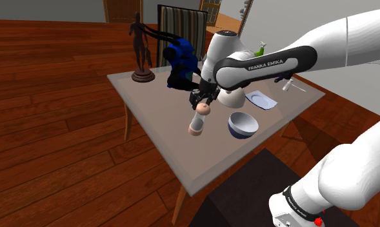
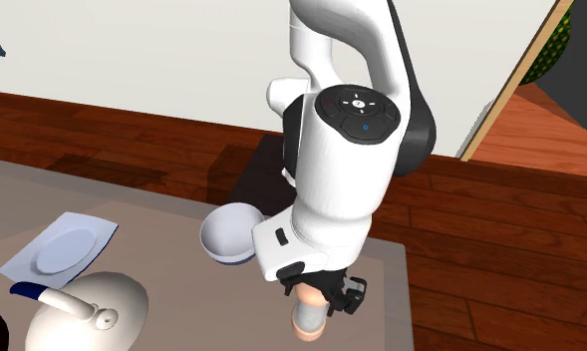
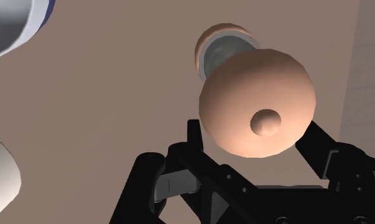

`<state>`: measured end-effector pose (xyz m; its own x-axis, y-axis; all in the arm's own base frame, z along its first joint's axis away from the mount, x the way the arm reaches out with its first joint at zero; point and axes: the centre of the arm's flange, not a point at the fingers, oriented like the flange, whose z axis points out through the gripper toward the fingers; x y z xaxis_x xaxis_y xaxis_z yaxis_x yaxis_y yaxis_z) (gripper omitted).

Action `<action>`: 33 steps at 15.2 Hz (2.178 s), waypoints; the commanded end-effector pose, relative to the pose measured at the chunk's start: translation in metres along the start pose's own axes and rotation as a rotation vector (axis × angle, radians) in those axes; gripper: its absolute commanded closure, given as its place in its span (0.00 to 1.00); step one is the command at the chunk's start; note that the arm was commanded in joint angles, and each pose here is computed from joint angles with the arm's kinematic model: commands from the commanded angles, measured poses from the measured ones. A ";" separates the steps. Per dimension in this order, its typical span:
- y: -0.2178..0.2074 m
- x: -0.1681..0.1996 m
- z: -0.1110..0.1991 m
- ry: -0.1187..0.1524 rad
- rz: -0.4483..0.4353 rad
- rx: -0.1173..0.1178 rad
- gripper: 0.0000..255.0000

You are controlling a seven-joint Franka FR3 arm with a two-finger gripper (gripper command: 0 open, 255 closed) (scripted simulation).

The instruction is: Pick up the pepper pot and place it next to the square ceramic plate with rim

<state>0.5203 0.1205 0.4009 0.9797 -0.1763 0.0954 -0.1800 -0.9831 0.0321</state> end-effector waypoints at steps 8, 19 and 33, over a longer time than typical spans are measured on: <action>0.001 0.005 -0.046 0.000 0.000 0.000 1.00; 0.003 0.010 -0.104 0.000 0.000 0.000 1.00; 0.005 0.018 -0.178 0.000 0.000 0.000 1.00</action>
<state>0.5211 0.1211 0.5729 0.9797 -0.1763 0.0953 -0.1800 -0.9831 0.0321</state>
